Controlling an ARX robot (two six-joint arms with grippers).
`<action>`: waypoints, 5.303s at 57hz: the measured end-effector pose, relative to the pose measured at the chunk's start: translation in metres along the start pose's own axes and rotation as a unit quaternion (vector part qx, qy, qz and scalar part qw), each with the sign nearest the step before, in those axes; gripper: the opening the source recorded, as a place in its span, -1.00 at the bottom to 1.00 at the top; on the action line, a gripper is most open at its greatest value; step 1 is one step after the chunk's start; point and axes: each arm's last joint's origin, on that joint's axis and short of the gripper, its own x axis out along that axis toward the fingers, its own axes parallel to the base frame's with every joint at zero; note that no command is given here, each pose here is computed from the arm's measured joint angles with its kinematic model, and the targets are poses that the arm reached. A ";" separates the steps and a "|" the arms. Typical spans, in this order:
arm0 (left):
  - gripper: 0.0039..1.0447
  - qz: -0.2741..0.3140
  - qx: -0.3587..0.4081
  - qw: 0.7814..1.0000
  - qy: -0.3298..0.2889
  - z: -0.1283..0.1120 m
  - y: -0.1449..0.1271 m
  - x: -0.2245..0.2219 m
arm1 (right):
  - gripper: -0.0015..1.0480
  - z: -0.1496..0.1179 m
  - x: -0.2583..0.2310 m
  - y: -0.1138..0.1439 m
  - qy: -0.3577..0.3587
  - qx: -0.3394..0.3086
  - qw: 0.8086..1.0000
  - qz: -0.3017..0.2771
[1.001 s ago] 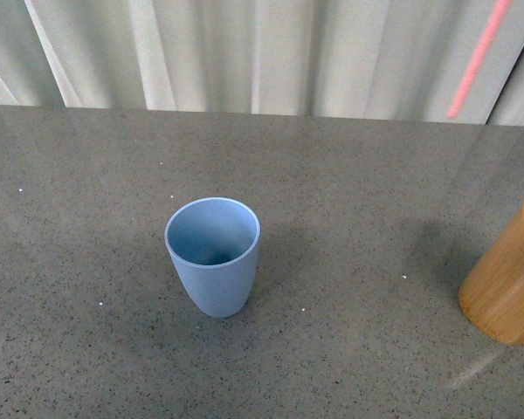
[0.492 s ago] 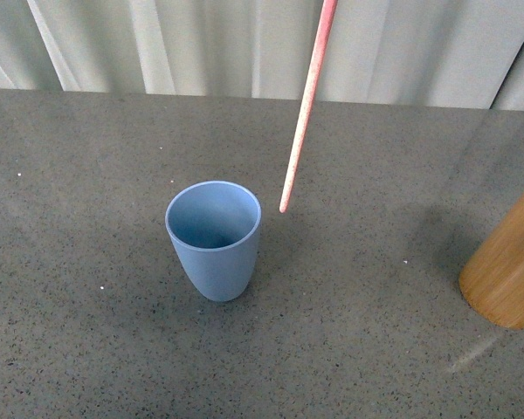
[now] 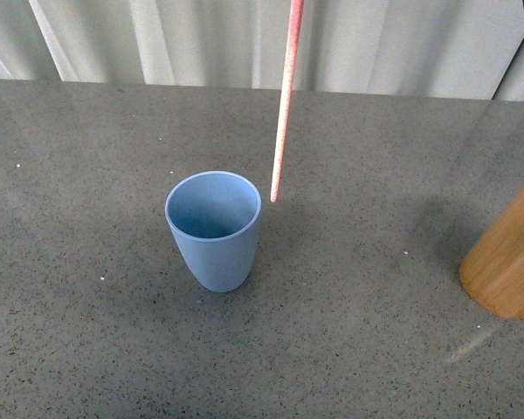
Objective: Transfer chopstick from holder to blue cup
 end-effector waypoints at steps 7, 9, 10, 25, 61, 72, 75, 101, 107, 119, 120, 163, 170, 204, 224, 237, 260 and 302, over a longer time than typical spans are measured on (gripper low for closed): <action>0.87 0.000 0.000 1.000 0.000 0.000 0.000 0.000 | -0.94 -0.002 0.008 -0.003 0.006 -0.001 1.000 0.009; 0.87 0.000 0.000 1.000 0.000 0.000 0.000 0.000 | -0.94 -0.003 0.011 -0.003 0.007 -0.001 1.000 0.012; 0.87 0.000 0.000 1.000 0.000 0.000 0.000 0.000 | -0.94 -0.003 0.012 -0.004 0.008 -0.001 1.000 0.014; 0.87 0.000 0.000 1.000 0.000 0.000 0.000 0.000 | -0.94 -0.007 0.029 -0.005 0.016 0.000 0.999 0.030; 0.87 0.000 0.000 1.000 0.000 0.000 0.000 0.000 | -0.94 -0.031 0.041 -0.006 0.045 0.000 0.998 0.045; 0.87 0.000 0.000 1.000 0.000 0.000 0.000 0.000 | -0.94 -0.034 0.041 -0.009 0.046 -0.002 0.998 0.047; 0.87 0.000 0.000 1.000 0.000 0.000 0.000 0.000 | -0.94 -0.037 0.042 -0.010 0.049 -0.001 0.998 0.046; 0.87 0.000 0.000 1.000 0.000 0.000 0.000 0.000 | -0.58 -0.054 0.044 -0.013 0.067 -0.002 0.997 0.043; 0.87 0.000 0.000 1.000 0.000 0.000 0.000 0.000 | -0.24 -0.055 0.044 -0.012 0.067 -0.002 0.997 0.039; 0.87 0.000 0.000 1.000 0.000 0.000 0.000 0.000 | 0.53 -0.053 0.041 -0.007 0.067 -0.002 0.997 0.040; 0.87 0.000 0.000 1.000 0.000 0.000 0.000 0.000 | 0.60 -0.051 0.040 -0.006 0.065 -0.002 0.997 0.041; 0.87 0.000 0.000 1.000 0.000 0.000 0.000 0.000 | 0.81 0.034 -0.086 -0.049 -0.045 -0.029 0.982 -0.179; 0.87 0.000 0.000 1.000 0.000 0.000 0.000 0.000 | 0.81 0.044 -0.125 -0.049 -0.054 -0.035 0.966 -0.249; 0.87 0.000 0.000 1.000 0.000 0.000 0.000 0.000 | -0.47 -0.013 -0.198 -0.021 -0.034 -0.092 0.917 -0.387; 0.87 0.000 0.000 1.000 0.000 0.000 0.000 0.000 | -0.98 -0.035 -0.212 -0.011 -0.036 -0.095 0.916 -0.387; 0.87 0.000 0.000 1.000 0.000 0.000 0.000 0.000 | -0.98 -0.043 -0.218 -0.006 -0.038 -0.096 0.916 -0.387; 0.87 0.000 0.000 1.000 0.000 0.000 0.000 0.000 | -0.98 -0.053 -0.226 0.000 -0.048 -0.100 0.916 -0.386; 0.87 0.000 0.000 1.000 -0.001 0.000 0.000 0.000 | -0.98 -0.059 -0.240 0.014 -0.046 -0.099 0.916 -0.386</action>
